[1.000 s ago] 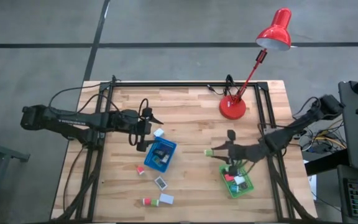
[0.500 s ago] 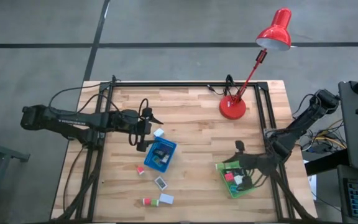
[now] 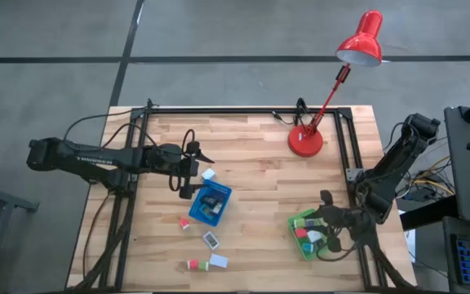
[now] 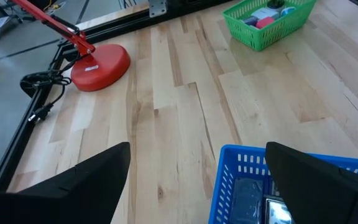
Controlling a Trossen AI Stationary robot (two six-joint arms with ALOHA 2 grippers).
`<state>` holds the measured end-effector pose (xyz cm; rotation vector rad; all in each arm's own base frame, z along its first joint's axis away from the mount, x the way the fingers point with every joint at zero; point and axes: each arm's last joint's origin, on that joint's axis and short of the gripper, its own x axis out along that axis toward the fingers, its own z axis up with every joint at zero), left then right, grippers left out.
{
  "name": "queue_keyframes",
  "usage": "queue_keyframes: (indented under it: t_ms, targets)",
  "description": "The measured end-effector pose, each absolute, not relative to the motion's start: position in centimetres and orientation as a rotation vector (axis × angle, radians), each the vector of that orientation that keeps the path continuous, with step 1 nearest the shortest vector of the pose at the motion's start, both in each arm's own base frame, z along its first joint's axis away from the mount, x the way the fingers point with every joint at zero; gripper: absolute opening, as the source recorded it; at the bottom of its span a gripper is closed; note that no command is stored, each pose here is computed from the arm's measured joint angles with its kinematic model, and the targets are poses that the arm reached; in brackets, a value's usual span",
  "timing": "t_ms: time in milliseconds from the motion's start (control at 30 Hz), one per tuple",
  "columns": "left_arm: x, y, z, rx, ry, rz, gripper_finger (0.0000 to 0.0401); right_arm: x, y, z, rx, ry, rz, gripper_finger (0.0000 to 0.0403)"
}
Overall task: Pick & Place Office items
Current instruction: Put the top green charger adapter into the green bin
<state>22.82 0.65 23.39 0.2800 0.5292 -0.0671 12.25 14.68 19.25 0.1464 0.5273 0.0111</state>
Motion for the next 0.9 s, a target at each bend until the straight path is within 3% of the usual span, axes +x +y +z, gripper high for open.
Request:
queue_keyframes:
  t_ms: [900]
  targets:
    - [22.8,0.7,23.4,0.279,0.529,-0.066,0.0376,12.6,16.7,16.7,0.265,0.87,-0.076,0.0113]
